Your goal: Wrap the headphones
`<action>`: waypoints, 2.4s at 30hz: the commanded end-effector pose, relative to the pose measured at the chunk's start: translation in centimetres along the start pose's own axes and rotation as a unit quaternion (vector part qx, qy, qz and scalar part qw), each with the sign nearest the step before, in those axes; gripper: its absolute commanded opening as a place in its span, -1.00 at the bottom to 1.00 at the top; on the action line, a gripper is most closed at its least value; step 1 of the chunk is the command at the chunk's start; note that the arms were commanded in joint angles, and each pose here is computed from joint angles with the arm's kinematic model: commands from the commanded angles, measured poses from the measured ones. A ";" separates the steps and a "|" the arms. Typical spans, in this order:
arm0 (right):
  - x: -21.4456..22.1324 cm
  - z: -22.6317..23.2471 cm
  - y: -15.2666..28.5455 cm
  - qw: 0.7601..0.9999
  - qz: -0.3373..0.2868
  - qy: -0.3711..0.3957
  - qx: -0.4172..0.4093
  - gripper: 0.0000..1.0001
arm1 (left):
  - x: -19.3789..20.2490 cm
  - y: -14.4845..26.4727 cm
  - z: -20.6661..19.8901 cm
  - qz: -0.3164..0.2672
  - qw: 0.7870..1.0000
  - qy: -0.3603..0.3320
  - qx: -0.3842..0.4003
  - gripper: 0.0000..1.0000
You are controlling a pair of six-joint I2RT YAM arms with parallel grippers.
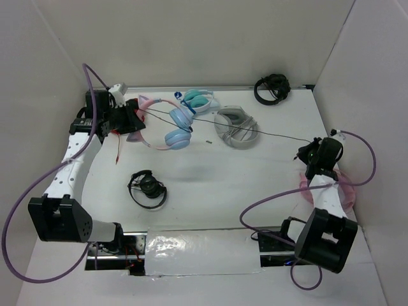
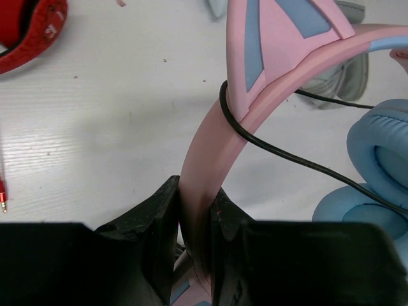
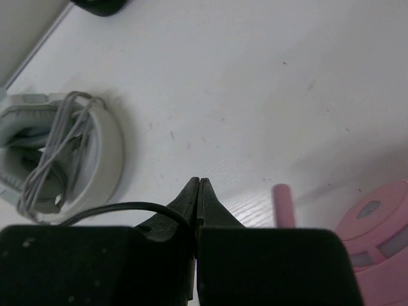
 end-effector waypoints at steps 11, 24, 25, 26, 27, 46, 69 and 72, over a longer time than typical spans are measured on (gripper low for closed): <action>-2.3 13.7 11.3 0.961 -0.089 0.149 -0.216 -1.00 | -3.1 -5.0 4.4 0.019 0.989 0.057 -0.134 -1.00; -1.4 25.3 22.5 0.840 -0.086 0.285 -0.455 -1.00 | 0.0 -11.5 -4.4 0.063 0.988 -0.125 -0.057 -1.00; -2.0 25.9 23.1 0.838 -0.096 0.284 -0.457 -1.00 | 0.3 -12.0 -5.1 0.059 0.986 -0.150 -0.043 -1.00; -2.0 26.4 22.9 0.837 -0.094 0.289 -0.455 -1.00 | 0.6 -12.2 -5.9 0.059 0.985 -0.161 -0.033 -1.00; -2.1 26.9 23.1 0.837 -0.099 0.290 -0.454 -1.00 | 1.1 -12.4 -7.1 0.061 0.982 -0.175 -0.020 -1.00; -0.1 35.6 22.3 0.779 -0.042 0.351 -0.517 -1.00 | 10.5 -12.8 -22.2 0.071 0.912 -0.378 0.141 -1.00; 1.0 33.2 13.9 0.819 0.066 0.267 -0.504 -1.00 | 12.7 -3.8 -29.5 -0.015 0.871 -0.406 0.276 -1.00; 2.8 33.5 12.5 0.808 0.107 0.279 -0.508 -1.00 | 12.7 -3.2 -30.1 -0.023 0.865 -0.414 0.282 -1.00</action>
Point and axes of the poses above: each gripper's point midway between its finger pads, its own y axis back along the fingers, its own z axis along the line the jaws close on, x = y × z, the point moved 3 cm from there along y, back along the fingers, and after that the axes turned 8 degrees about -y, right-handed, at the moved point
